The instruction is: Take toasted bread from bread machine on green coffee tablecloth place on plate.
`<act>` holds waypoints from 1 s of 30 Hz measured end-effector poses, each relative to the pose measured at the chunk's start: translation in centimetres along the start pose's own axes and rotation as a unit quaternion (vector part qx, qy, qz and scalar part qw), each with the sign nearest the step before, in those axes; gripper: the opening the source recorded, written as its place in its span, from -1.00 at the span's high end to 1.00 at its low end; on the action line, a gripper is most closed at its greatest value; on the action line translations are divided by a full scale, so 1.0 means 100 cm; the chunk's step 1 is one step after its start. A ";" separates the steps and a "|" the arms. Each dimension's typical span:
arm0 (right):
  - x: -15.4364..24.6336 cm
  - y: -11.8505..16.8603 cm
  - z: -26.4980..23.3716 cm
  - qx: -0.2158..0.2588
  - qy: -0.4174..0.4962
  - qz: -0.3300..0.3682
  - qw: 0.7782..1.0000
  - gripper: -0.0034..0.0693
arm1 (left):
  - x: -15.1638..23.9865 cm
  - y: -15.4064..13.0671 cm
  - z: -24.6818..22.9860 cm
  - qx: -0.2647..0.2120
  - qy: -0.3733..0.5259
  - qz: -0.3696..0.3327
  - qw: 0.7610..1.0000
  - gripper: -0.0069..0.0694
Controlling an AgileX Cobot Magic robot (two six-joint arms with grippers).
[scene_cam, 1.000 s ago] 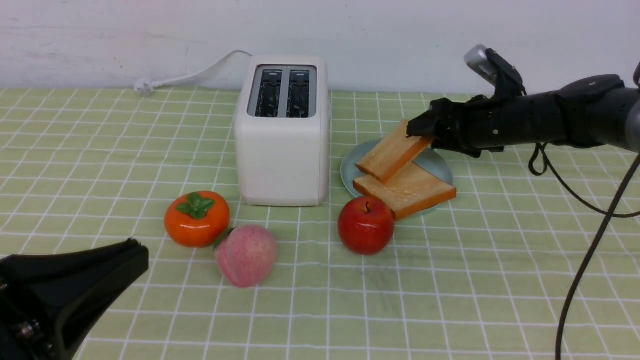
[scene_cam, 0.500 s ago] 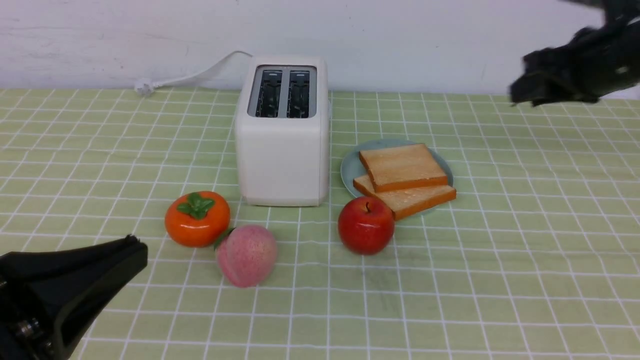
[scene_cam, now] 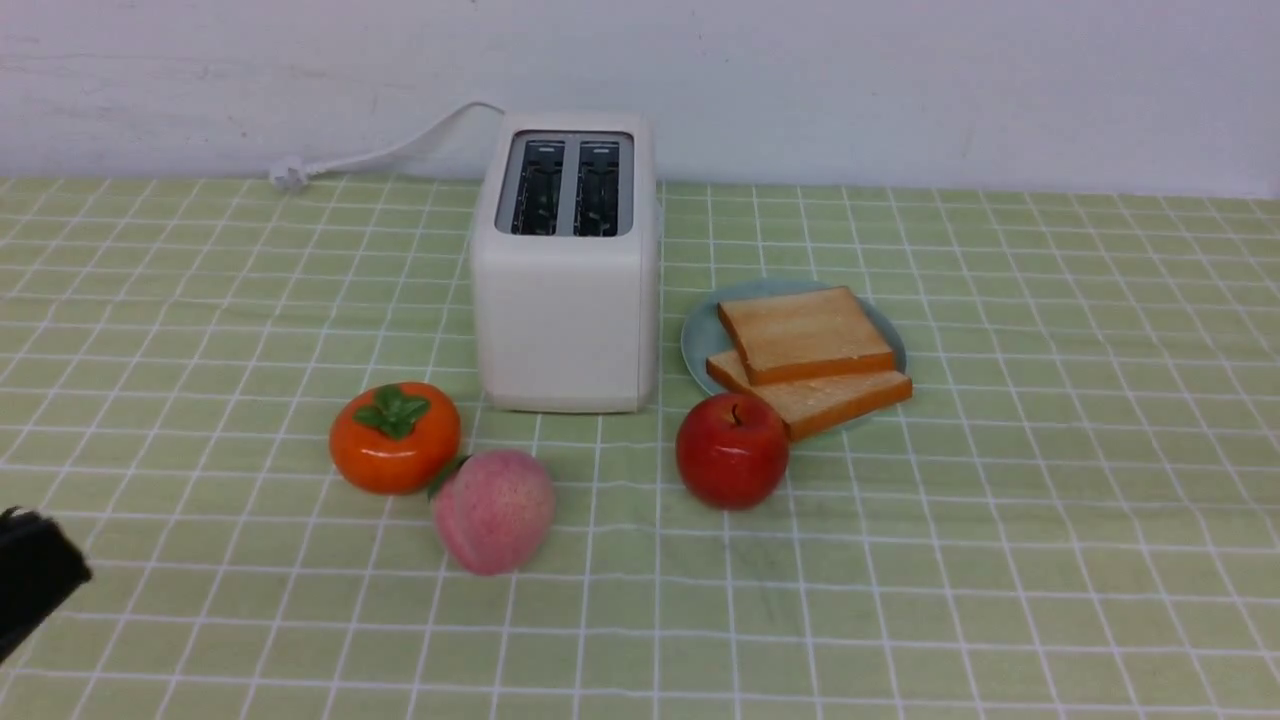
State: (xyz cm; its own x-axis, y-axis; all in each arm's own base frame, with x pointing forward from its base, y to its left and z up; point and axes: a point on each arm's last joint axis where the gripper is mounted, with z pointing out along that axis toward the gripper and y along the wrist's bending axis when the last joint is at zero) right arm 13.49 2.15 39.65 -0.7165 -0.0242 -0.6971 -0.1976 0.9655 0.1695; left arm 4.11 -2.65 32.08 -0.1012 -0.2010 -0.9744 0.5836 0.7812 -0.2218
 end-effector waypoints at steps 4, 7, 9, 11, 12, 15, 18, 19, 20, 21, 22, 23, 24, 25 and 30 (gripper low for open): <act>0.062 0.008 -0.018 0.001 -0.032 0.008 0.999 0.91 | 0.006 0.005 -0.009 -0.023 0.025 0.011 0.999 0.85; 0.089 0.010 -0.022 0.003 -0.055 0.010 0.998 0.91 | 0.010 0.007 -0.009 -0.035 0.049 0.014 0.998 0.85; 0.108 0.011 -0.024 0.007 -0.090 0.008 0.996 0.91 | 0.015 0.010 -0.010 -0.049 0.077 0.013 0.996 0.85; 0.114 0.011 -0.024 0.008 -0.116 0.008 0.993 0.91 | 0.018 0.011 -0.011 -0.057 0.093 0.013 0.994 0.85; 0.116 0.010 -0.023 0.009 -0.128 0.008 0.992 0.91 | 0.020 0.012 -0.011 -0.060 0.100 0.013 0.993 0.85; 0.117 0.008 -0.018 0.013 -0.145 0.012 0.989 0.90 | 0.023 0.014 -0.012 -0.070 0.119 0.013 0.990 0.85; 0.118 0.007 -0.013 0.014 -0.143 0.015 0.990 0.89 | 0.025 0.015 -0.013 -0.076 0.133 0.012 0.988 0.85; 0.118 0.007 -0.013 0.014 -0.142 0.015 0.990 0.89 | 0.026 0.015 -0.013 -0.078 0.137 0.012 0.987 0.85; 0.118 0.007 -0.013 0.014 -0.142 0.015 0.990 0.88 | 0.026 0.015 -0.013 -0.079 0.139 0.012 0.987 0.85; 0.118 0.007 -0.013 0.014 -0.143 0.015 0.990 0.88 | 0.027 0.016 -0.013 -0.080 0.141 0.012 0.987 0.85; 0.118 0.007 -0.013 0.014 -0.143 0.015 0.989 0.88 | 0.027 0.016 -0.014 -0.081 0.144 0.012 0.986 0.85; 0.118 0.007 -0.013 0.014 -0.143 0.015 0.989 0.87 | 0.028 0.016 -0.014 -0.082 0.146 0.012 0.986 0.85; 0.118 0.007 -0.013 0.014 -0.143 0.015 0.989 0.87 | 0.028 0.016 -0.014 -0.083 0.147 0.012 0.985 0.85; 0.118 0.007 -0.013 0.014 -0.143 0.015 0.989 0.87 | 0.028 0.016 -0.014 -0.084 0.148 0.012 0.985 0.85; 0.117 0.006 -0.013 0.019 -0.148 0.013 0.989 0.86 | 0.028 0.016 -0.014 -0.085 0.150 0.012 0.985 0.85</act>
State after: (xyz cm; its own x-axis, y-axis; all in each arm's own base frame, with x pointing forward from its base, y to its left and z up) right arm 4.09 2.06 32.50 -0.4922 0.0726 -0.8674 -0.1524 0.9740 0.1679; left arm 3.66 -1.11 28.90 -0.3379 -0.0167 -0.9410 0.4487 0.8760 -0.1767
